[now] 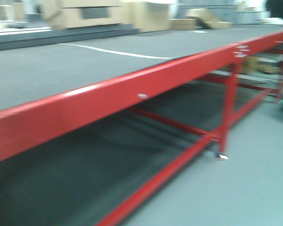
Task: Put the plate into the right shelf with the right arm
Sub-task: 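Drive the base to the steel shelf rack holding the plate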
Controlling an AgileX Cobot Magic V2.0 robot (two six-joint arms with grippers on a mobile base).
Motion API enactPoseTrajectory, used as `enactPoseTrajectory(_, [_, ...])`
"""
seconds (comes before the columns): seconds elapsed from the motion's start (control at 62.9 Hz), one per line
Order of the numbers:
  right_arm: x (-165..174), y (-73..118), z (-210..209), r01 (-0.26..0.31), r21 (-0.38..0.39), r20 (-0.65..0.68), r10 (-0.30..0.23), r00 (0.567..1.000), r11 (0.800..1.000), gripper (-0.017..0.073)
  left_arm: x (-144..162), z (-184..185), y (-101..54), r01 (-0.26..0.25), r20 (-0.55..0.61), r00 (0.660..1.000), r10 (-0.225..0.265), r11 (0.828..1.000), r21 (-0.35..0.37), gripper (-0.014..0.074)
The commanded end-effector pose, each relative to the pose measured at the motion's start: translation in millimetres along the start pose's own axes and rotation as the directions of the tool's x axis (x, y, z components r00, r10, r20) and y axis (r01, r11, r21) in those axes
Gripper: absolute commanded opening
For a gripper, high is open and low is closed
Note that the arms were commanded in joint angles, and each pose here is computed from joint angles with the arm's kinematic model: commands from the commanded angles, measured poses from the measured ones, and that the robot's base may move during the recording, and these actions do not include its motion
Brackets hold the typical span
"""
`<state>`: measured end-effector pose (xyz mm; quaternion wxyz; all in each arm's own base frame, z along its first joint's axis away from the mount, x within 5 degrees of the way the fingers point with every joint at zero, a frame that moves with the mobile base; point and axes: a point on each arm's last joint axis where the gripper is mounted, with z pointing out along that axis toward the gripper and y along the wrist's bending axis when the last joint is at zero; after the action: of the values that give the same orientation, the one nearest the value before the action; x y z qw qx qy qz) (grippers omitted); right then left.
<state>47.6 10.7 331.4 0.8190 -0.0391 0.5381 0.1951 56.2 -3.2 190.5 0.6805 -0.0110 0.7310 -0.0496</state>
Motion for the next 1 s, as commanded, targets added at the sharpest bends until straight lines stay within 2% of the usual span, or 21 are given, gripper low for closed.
enactPoseTrajectory(0.0, [-15.1, -2.0, 1.8, 0.010, 0.035, 0.093, -0.013, 0.996, 0.999, 0.0055, -5.3, -0.2, -0.6, 0.005, 0.086, 0.996, -0.006, 1.000, 0.011, -0.0047])
enactPoseTrajectory(0.986, [-15.2, -2.0, 1.8, 0.010, 0.036, 0.094, -0.014, 0.996, 0.999, 0.0055, -5.3, -0.2, -0.6, 0.005, 0.086, 0.996, -0.006, 1.000, 0.011, -0.0047])
